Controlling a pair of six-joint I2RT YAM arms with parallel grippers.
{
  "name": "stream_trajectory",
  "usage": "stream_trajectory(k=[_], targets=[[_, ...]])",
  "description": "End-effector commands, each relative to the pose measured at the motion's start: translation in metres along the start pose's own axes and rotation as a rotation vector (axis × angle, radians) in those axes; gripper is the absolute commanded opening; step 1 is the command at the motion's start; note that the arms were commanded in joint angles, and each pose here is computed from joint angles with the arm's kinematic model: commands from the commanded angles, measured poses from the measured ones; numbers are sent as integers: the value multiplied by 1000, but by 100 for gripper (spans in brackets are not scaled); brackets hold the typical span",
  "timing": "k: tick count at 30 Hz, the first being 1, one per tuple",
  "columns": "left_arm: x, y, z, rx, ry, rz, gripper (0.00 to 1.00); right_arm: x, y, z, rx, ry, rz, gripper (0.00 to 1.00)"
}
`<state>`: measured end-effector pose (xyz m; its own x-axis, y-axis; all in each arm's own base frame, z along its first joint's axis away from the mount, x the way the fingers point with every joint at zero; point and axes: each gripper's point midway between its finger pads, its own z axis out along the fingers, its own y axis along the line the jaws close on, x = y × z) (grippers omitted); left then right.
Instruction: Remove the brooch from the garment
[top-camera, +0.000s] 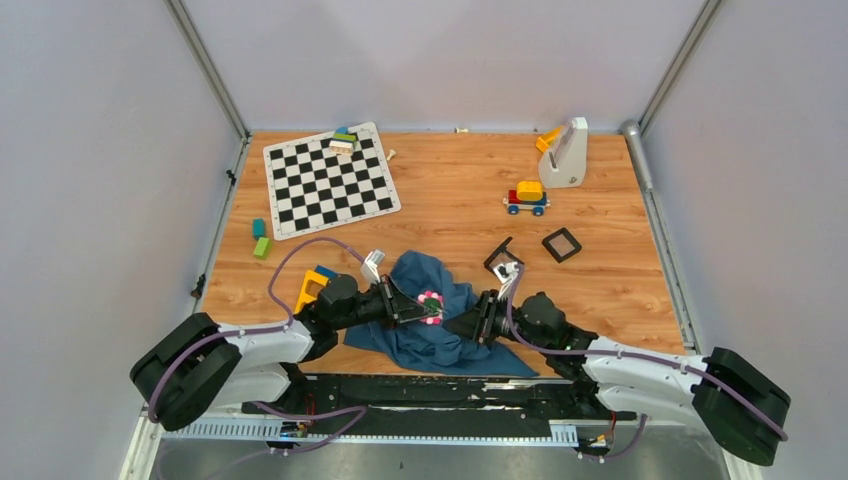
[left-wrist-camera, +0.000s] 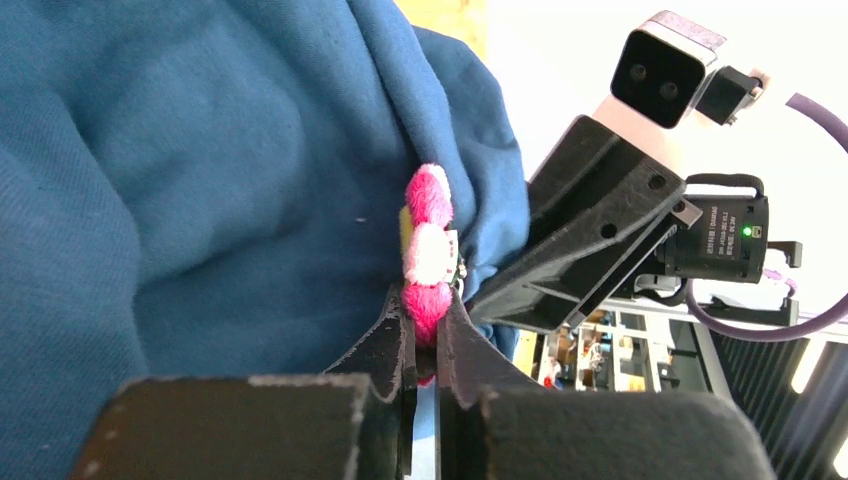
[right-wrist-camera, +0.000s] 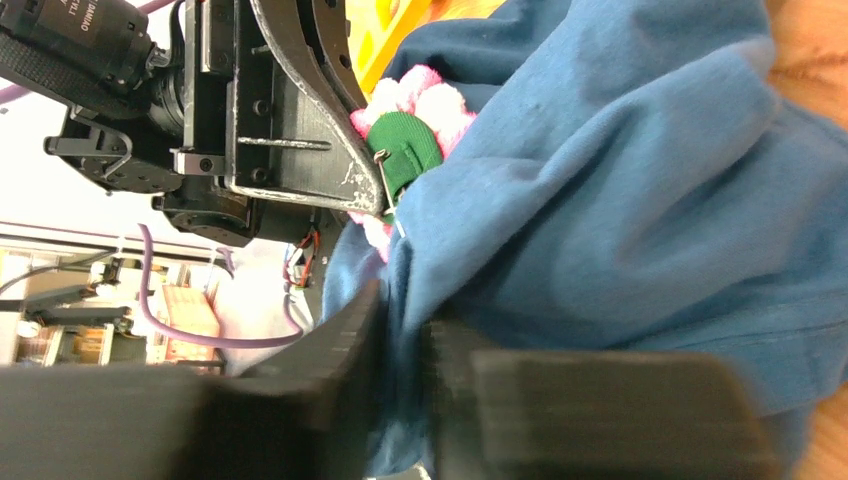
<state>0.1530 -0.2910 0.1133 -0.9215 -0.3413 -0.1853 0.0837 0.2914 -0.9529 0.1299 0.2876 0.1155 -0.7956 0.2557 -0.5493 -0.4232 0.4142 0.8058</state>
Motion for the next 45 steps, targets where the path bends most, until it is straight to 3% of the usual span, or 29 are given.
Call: stream_trajectory(k=[1, 9, 13, 19, 22, 27, 32, 45], targets=[[-18, -26, 3, 73, -3, 138, 0, -26, 30, -5, -56, -75, -21, 43], [-9, -75, 1, 312, 228, 357, 0, -66, 58, -50, -70, -223, -93, 79], [-1, -93, -4, 398, 327, 406, 0, -83, 62, -60, 2, -185, -174, 88], [4, -93, -10, 347, 406, 499, 0, -105, 64, -62, 5, -74, -270, 84], [0, -99, -14, 299, 413, 572, 0, -107, 70, -64, -70, -26, -333, 84], [-1, -112, -23, 299, 419, 635, 0, -93, 85, -60, -244, 64, -386, 74], [4, -114, -23, 317, 434, 640, 0, -84, 98, -62, -392, 51, -422, 72], [19, -125, -17, 363, 478, 677, 0, -86, 91, -48, -385, 99, -446, 55]])
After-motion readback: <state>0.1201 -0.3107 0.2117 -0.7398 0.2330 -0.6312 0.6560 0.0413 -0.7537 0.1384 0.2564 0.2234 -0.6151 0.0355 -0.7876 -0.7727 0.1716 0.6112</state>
